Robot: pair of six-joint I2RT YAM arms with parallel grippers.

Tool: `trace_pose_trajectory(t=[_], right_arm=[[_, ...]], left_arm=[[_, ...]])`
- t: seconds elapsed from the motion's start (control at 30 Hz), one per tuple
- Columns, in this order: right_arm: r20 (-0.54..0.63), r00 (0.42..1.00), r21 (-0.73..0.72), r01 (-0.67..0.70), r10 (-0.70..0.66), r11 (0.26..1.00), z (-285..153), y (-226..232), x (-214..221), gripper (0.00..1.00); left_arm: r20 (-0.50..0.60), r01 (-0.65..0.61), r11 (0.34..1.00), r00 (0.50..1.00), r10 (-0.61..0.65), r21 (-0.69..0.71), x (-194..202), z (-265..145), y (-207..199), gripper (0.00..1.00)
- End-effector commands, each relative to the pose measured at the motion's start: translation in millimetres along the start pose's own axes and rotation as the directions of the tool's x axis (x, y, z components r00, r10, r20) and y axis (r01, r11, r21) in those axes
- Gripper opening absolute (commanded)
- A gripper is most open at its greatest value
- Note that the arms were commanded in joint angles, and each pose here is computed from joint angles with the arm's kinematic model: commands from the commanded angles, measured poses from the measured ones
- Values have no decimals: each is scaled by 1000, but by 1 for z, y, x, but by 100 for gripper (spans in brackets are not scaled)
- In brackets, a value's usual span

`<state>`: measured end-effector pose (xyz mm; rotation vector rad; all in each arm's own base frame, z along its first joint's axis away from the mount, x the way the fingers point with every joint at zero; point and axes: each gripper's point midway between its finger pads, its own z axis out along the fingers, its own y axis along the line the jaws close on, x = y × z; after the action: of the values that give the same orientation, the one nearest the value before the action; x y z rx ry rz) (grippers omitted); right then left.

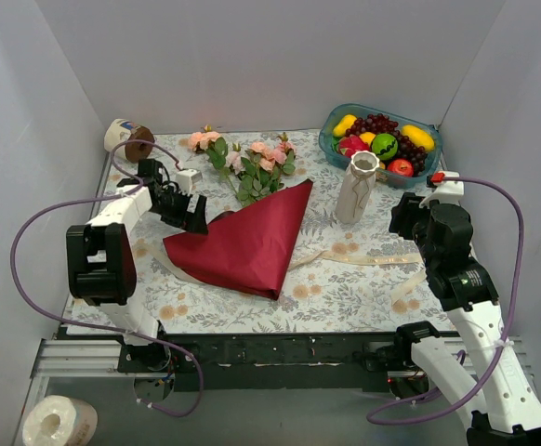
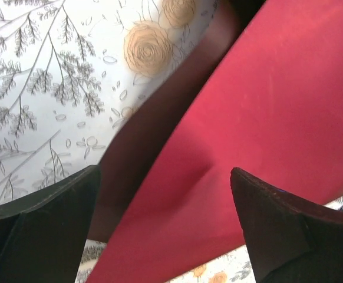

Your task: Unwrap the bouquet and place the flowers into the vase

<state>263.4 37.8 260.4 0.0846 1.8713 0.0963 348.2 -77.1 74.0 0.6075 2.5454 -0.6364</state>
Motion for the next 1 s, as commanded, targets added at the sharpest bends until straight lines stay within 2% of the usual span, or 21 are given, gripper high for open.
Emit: trace_pose_trajectory(t=[0.0, 0.2, 0.37, 0.73, 0.97], right_arm=[[89, 996, -6, -14, 15, 1000, -9, 2, -28, 62], [92, 996, -5, -15, 15, 1000, -9, 1, -27, 62], [96, 995, -8, -17, 18, 1000, -10, 2, -29, 62], [99, 995, -28, -15, 17, 999, -13, 5, -29, 61], [97, 995, -27, -14, 17, 1000, -12, 5, -27, 61]], left_arm=[[43, -63, 997, 997, 61, 39, 6, -32, -12, 90], [31, -50, 993, 998, 47, 108, 22, -47, -17, 81], [3, -41, 990, 999, 41, 133, 33, -45, -19, 79], [60, -31, 999, 998, 34, -42, 21, -44, 14, 81], [56, -32, 999, 998, 33, -6, 25, -44, 6, 79]])
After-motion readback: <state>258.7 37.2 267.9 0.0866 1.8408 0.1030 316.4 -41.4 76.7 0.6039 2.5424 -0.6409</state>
